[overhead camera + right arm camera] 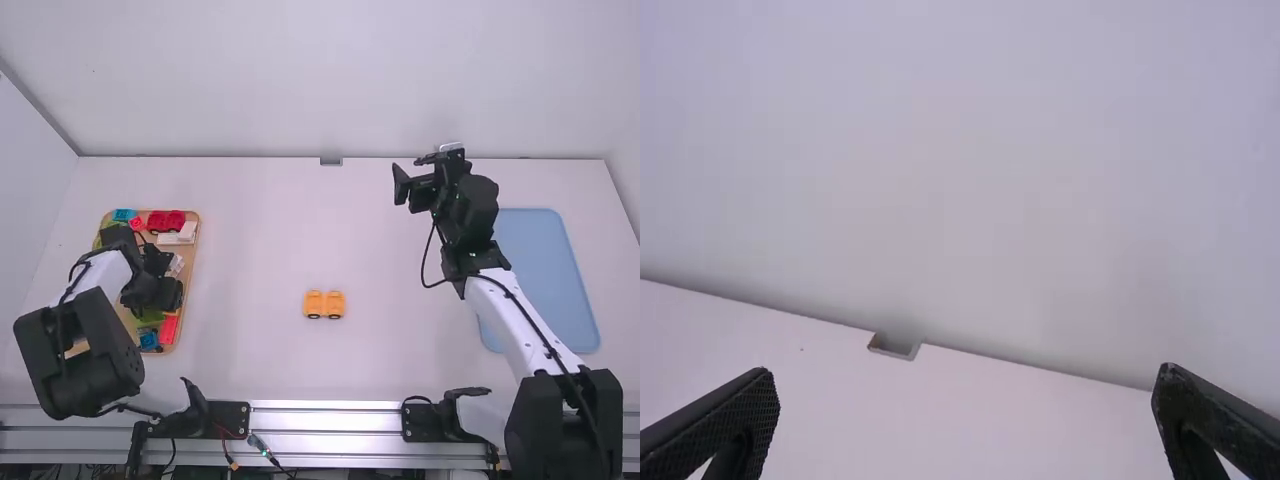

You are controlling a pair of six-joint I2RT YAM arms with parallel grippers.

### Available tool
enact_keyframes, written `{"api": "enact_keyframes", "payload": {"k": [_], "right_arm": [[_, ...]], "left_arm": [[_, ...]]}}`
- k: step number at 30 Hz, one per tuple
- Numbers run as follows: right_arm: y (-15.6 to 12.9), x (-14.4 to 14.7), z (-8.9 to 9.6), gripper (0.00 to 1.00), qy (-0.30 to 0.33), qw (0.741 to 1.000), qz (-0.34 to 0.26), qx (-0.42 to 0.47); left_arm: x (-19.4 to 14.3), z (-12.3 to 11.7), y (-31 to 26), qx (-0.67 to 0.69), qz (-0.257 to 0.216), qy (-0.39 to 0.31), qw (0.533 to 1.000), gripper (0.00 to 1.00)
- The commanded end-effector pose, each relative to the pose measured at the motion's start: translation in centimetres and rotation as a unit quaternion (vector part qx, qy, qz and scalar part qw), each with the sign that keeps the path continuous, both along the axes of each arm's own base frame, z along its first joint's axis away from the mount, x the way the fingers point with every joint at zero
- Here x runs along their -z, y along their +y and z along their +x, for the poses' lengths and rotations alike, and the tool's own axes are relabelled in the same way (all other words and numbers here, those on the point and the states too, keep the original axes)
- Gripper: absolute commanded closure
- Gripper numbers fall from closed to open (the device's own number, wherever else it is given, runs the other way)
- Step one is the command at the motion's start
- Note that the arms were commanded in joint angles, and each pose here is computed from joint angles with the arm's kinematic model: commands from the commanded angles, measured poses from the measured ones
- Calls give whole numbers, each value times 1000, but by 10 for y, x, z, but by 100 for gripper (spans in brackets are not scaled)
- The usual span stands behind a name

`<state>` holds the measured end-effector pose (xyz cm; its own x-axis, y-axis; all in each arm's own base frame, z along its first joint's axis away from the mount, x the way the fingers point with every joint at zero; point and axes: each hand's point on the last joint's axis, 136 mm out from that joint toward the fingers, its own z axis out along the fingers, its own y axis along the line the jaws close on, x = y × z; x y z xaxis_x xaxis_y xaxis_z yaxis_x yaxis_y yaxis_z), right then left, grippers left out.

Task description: Assemble lego blocks to make yellow taxi

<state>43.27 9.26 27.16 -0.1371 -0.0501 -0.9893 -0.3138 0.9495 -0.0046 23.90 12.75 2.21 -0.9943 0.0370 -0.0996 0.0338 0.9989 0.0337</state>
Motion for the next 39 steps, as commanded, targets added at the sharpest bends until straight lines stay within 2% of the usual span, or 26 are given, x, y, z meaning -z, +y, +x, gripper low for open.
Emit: {"api": "enact_keyframes", "payload": {"k": [1, 6, 8, 10, 16, 23, 39], "right_arm": [[0, -25, 1, 1, -27, 1000, 6, 0], [1, -26, 1, 1, -27, 1000, 6, -2], [1, -26, 1, 1, -28, 1000, 7, -2], [1, -27, 1, 1, -30, 999, 9, -2], [1, -29, 1, 1, -34, 999, 9, -2], [2, -29, 1, 1, -34, 999, 9, -4], [2, -29, 1, 1, -34, 999, 10, -4]], "left_arm": [[-5, -1, -3, 9, -1, -8, 1000, 34], [-3, 2, -8, 6, -14, -12, 1000, 27], [-2, 3, -10, 7, -21, -14, 1000, 30], [0, 4, -12, 7, -24, -15, 1000, 37], [9, 1, -8, 3, -15, -20, 1000, 37], [16, 3, -7, 4, -6, -31, 999, 48], [16, 6, -5, -6, -3, -38, 999, 54]]}}
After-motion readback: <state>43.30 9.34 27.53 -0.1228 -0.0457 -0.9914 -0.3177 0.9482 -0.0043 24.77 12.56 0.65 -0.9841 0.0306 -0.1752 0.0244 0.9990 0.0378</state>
